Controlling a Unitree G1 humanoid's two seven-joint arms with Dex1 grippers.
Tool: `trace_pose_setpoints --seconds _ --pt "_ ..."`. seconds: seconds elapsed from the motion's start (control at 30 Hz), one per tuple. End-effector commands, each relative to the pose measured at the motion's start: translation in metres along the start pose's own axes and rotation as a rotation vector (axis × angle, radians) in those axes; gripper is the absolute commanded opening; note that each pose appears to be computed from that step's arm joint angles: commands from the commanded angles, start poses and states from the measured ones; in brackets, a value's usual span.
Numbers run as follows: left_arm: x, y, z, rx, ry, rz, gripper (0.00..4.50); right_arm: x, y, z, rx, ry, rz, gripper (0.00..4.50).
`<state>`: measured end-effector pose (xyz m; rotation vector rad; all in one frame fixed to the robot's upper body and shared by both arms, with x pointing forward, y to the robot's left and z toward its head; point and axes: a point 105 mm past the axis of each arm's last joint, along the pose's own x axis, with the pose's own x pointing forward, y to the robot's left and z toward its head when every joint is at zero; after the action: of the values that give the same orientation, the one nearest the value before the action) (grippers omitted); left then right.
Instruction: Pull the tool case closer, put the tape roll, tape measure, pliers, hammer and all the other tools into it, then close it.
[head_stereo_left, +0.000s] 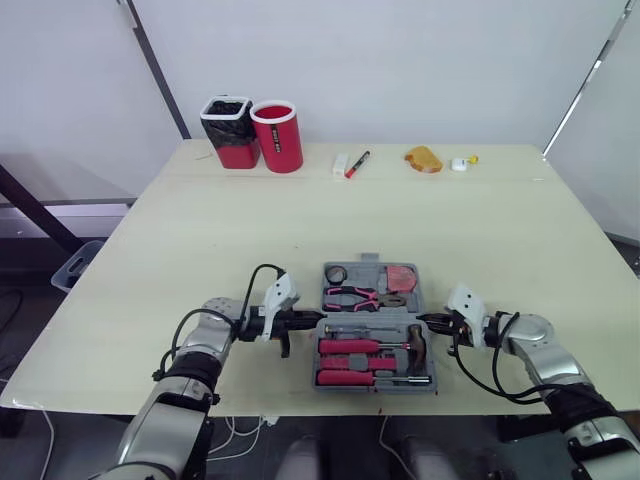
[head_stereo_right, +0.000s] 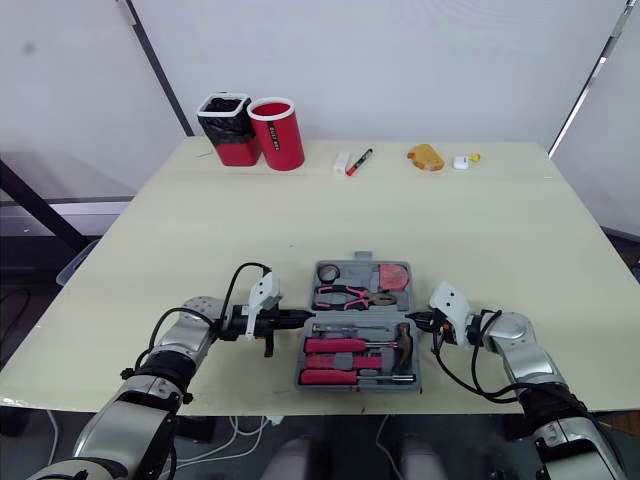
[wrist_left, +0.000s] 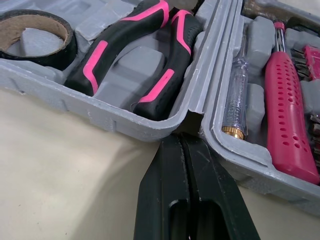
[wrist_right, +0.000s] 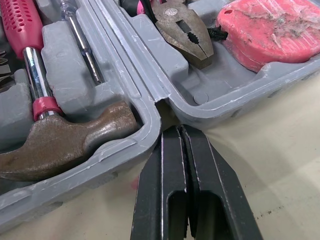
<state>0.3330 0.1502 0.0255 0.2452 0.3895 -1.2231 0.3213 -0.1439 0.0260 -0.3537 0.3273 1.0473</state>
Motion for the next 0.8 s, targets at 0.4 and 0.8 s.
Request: trace_pose_setpoints --seconds 0.4,0.8 --pt "0.004 -0.025 -0.009 -0.013 0.046 -0.126 0.0 -0.001 0.019 0.01 -0.009 -0.018 0.108 0.06" --pt "-0.001 -0.031 -0.014 -0.024 0.072 -0.133 0.0 -0.004 0.027 0.007 0.02 -0.007 0.139 0.06"
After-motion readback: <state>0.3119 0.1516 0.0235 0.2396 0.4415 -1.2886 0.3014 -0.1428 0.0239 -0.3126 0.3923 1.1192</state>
